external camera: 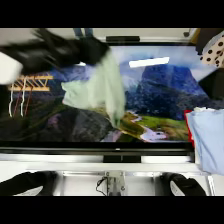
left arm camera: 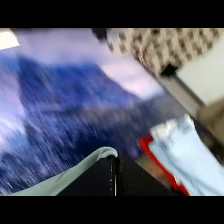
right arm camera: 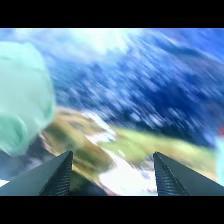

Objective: Fold the shirts.

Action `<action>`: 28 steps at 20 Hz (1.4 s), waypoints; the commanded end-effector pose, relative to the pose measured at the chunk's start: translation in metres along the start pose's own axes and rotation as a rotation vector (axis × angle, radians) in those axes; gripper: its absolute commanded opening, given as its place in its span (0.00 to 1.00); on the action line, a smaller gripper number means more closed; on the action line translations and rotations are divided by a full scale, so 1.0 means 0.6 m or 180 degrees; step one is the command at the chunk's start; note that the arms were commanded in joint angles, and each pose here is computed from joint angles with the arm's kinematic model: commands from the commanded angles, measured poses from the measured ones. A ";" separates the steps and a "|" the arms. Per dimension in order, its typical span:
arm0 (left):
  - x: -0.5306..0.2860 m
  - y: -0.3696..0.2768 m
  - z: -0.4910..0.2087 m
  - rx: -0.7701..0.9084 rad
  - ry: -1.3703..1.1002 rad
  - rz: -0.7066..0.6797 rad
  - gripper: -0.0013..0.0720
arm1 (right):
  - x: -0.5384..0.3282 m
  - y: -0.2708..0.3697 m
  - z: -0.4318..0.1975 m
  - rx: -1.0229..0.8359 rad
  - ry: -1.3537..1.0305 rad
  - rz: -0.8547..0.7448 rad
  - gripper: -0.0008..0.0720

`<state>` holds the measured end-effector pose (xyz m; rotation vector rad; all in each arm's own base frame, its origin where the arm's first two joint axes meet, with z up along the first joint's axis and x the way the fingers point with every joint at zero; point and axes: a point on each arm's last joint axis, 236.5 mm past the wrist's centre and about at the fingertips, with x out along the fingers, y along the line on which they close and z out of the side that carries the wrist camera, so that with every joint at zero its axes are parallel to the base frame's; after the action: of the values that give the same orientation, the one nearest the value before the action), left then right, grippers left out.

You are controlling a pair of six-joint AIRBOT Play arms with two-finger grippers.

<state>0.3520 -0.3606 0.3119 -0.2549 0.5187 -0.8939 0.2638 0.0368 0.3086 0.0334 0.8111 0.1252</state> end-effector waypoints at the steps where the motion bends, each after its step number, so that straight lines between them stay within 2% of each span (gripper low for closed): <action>1: 0.145 -0.029 -0.224 -0.0303 0.0829 -0.0109 0.07 | -0.044 -0.041 -0.059 0.0133 0.0245 -0.0354 0.85; 2: 0.182 -0.023 -0.276 -0.0509 0.1030 -0.0071 0.22 | -0.041 -0.041 -0.058 0.0174 0.0248 -0.0355 0.85; 3: 0.211 -0.018 -0.314 -0.0708 0.1190 -0.0076 0.86 | -0.033 -0.041 -0.054 0.0215 0.0252 -0.0352 0.85; 4: 0.226 -0.009 -0.332 -0.0880 0.1316 -0.0083 1.00 | -0.022 -0.039 -0.051 0.0227 0.0273 -0.0335 0.85; 6: 0.206 0.052 -0.316 -0.0937 0.1518 0.0062 1.00 | 0.021 -0.037 -0.053 0.0205 0.0420 -0.0300 0.85; 8: 0.130 0.170 -0.264 -0.0818 0.1680 0.0420 1.00 | 0.084 -0.033 -0.075 0.0133 0.0750 -0.0235 0.85; 10: 0.009 0.331 -0.238 -0.0916 0.1856 0.1148 1.00 | 0.170 -0.021 -0.111 0.0099 0.1120 -0.0075 0.85; 12: -0.124 0.471 -0.260 -0.1233 0.2102 0.1876 1.00 | 0.258 0.004 -0.150 0.0165 0.1376 0.0181 0.85; 14: -0.217 0.561 -0.311 -0.1760 0.2222 0.2240 1.00 | 0.332 0.038 -0.183 0.0321 0.1530 0.0488 0.85; 16: -0.248 0.612 -0.365 -0.2204 0.2142 0.2341 1.00 | 0.400 0.071 -0.206 0.0539 0.1659 0.0766 0.85; 19: -0.222 0.647 -0.423 -0.2538 0.1914 0.2264 1.00 | 0.471 0.111 -0.220 0.0708 0.1798 0.1139 0.85; 21: -0.187 0.655 -0.452 -0.2624 0.1856 0.2197 1.00 | 0.500 0.128 -0.237 0.0795 0.1942 0.1301 0.86; 22: -0.170 0.658 -0.467 -0.2615 0.1913 0.2183 1.00 | 0.511 0.129 -0.247 0.0831 0.2021 0.1313 0.93; 28: -0.108 0.678 -0.517 -0.2524 0.2014 0.2161 1.00 | 0.525 0.123 -0.262 0.0797 0.2106 0.1280 0.93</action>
<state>0.4222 -0.0544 -0.0833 -0.4757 1.4587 -0.0410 0.3559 0.1435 -0.0152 0.4010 1.4666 0.4177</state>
